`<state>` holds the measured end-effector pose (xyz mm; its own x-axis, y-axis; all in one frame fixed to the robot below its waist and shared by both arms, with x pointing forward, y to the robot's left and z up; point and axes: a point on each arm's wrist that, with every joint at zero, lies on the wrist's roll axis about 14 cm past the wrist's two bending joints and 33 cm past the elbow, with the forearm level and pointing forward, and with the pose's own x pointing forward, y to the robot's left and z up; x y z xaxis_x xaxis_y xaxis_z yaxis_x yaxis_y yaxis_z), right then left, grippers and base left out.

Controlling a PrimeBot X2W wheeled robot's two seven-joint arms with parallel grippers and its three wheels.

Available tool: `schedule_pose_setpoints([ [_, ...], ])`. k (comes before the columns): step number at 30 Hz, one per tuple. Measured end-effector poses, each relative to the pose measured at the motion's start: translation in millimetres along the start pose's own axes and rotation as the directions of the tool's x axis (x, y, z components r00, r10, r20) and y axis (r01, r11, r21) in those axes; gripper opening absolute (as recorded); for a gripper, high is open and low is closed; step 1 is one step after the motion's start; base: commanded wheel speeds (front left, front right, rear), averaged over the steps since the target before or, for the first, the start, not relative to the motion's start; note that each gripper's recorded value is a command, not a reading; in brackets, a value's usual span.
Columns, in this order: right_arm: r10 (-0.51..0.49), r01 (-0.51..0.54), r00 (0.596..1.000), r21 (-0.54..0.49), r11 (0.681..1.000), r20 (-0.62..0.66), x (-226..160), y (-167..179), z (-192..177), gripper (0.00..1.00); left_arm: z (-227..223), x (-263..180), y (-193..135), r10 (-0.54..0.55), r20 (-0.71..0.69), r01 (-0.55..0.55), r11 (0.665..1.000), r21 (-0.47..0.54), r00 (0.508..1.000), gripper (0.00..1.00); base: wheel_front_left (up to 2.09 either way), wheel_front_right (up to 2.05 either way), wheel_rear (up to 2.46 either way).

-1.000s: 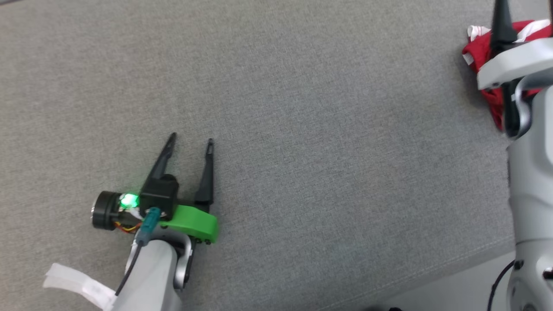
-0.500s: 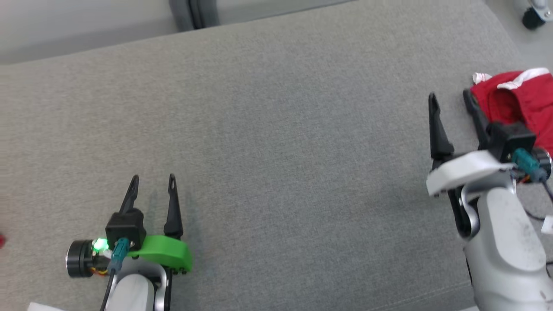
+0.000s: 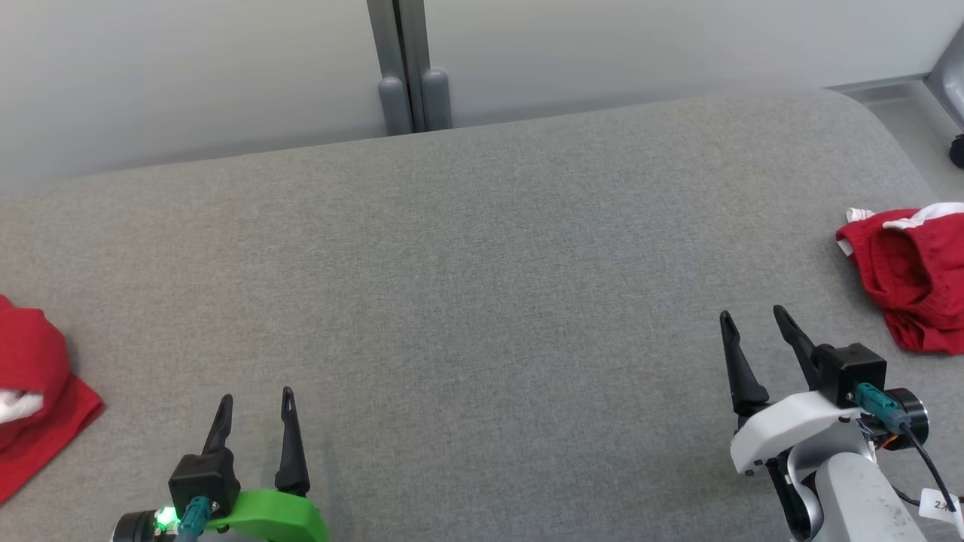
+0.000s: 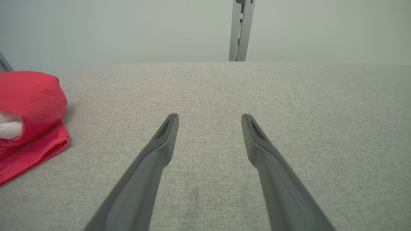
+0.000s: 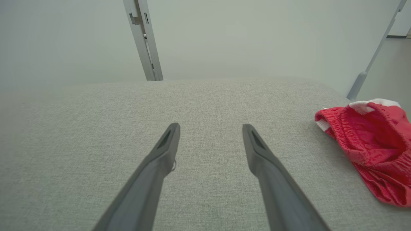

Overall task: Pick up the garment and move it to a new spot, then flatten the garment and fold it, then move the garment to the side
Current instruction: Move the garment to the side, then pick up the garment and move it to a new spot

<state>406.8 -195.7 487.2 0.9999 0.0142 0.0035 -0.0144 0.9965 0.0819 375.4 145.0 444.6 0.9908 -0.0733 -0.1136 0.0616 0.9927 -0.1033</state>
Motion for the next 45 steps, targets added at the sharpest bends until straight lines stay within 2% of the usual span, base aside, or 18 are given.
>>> schedule_pose_setpoints([
  [16, 0.134, -0.133, 0.991, 0.028, 0.991, -0.016, 7, 49, -8, 1.00, 18, -26, 34, 0.125, 0.062, -0.122, 0.991, -0.047, 0.990, 1.00, 0.00, 0.00, 0.00],
  [23, 0.239, -0.238, 0.970, 0.051, 0.970, -0.037, 23, 90, -18, 1.00, 11, -43, 68, 0.252, 0.042, -0.250, 0.967, -0.049, 0.967, 1.00, 0.00, 0.00, 0.00],
  [27, 0.329, -0.326, 0.943, 0.060, 0.943, -0.045, 32, 126, -22, 1.00, 5, -65, 95, 0.351, 0.023, -0.349, 0.936, -0.051, 0.936, 1.00, 0.00, 0.00, 0.00],
  [31, 0.412, -0.408, 0.909, 0.076, 0.910, -0.057, 36, 160, -28, 1.00, -7, -95, 121, 0.449, -0.012, -0.449, 0.892, -0.055, 0.894, 1.00, 0.00, 0.00, 0.00],
  [36, 0.509, -0.501, 0.858, 0.099, 0.859, -0.072, 36, 202, -35, 1.00, -18, -131, 145, 0.547, -0.043, -0.548, 0.830, -0.107, 0.836, 1.00, 0.00, 0.00, 0.00],
  [42, 0.588, -0.578, 0.805, 0.112, 0.808, -0.082, 32, 237, -41, 1.00, -27, -162, 162, 0.617, -0.073, -0.621, 0.772, -0.134, 0.783, 1.00, 0.00, 0.00, 0.00],
  [45, 0.600, -0.591, 0.797, 0.110, 0.799, -0.074, 35, 243, -39, 1.00, -33, -161, 165, 0.615, -0.094, -0.622, 0.768, -0.155, 0.783, 1.00, 0.00, 0.00, 0.00],
])
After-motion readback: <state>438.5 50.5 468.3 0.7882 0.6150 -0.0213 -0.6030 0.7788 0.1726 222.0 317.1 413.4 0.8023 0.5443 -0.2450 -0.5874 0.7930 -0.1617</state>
